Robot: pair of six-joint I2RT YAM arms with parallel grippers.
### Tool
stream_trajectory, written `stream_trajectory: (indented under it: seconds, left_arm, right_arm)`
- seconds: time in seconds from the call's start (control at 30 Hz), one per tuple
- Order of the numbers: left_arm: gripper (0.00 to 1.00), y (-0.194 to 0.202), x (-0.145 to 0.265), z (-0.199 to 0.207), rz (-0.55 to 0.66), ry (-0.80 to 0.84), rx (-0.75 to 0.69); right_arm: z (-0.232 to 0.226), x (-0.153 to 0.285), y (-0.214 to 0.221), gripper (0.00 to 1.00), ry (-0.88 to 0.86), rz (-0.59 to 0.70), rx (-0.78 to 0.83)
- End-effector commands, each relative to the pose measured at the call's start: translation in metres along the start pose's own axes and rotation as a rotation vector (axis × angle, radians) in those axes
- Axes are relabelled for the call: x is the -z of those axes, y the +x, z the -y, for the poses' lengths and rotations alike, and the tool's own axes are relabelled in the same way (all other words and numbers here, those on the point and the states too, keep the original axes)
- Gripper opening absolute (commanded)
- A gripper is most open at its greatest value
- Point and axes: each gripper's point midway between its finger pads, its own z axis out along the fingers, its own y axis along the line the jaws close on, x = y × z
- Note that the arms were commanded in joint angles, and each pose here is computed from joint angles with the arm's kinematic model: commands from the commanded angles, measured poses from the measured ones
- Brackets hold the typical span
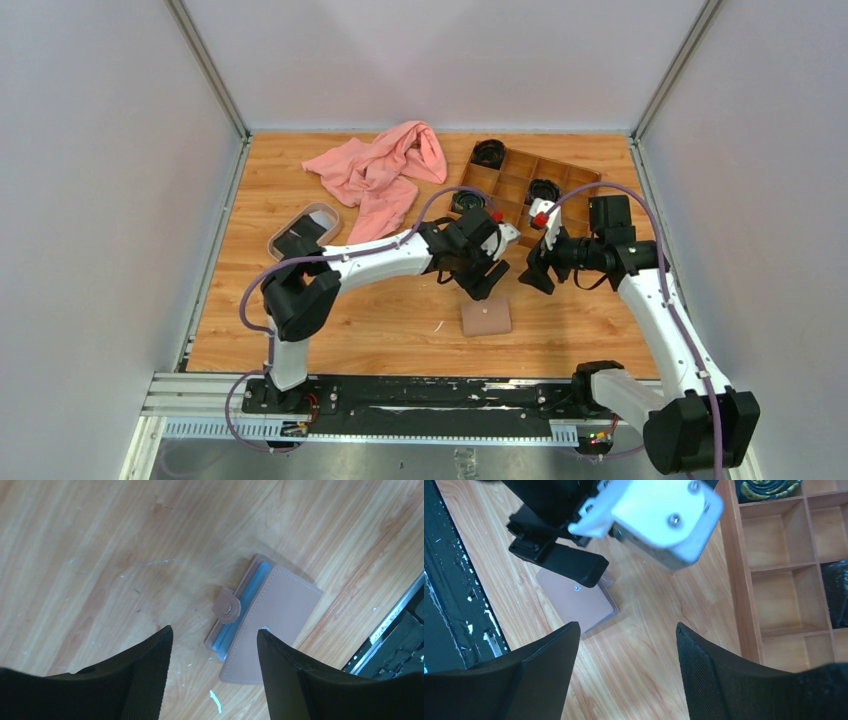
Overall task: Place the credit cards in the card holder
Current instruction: Open the card holder at the center of the board.
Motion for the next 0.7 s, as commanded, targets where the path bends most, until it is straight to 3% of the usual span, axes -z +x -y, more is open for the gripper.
stream_trajectory:
  seconds: [0.0,0.53,0.6,0.67]
  left_arm:
    - [0.65,0.012,-0.008,0.014,-0.081,0.07,0.018]
    - [0.39,0.015,-0.034,0.011,-0.149,0.096,0.044]
    - [0.34,0.014,-0.035,0.009,-0.148,0.093,0.054]
    - [0.21,0.013,-0.035,0.008,-0.146,0.089,0.063]
  right_arm:
    - [0.001,0.01,-0.011,0.74,0.016,0.047,-0.006]
    - [-0.001,0.01,-0.012,0.74,0.003,0.061,-0.005]
    - [-0.002,0.01,-0.012,0.74,0.001,0.063,-0.004]
    - [-0.002,0.01,-0.012,0.74,-0.004,0.065,-0.003]
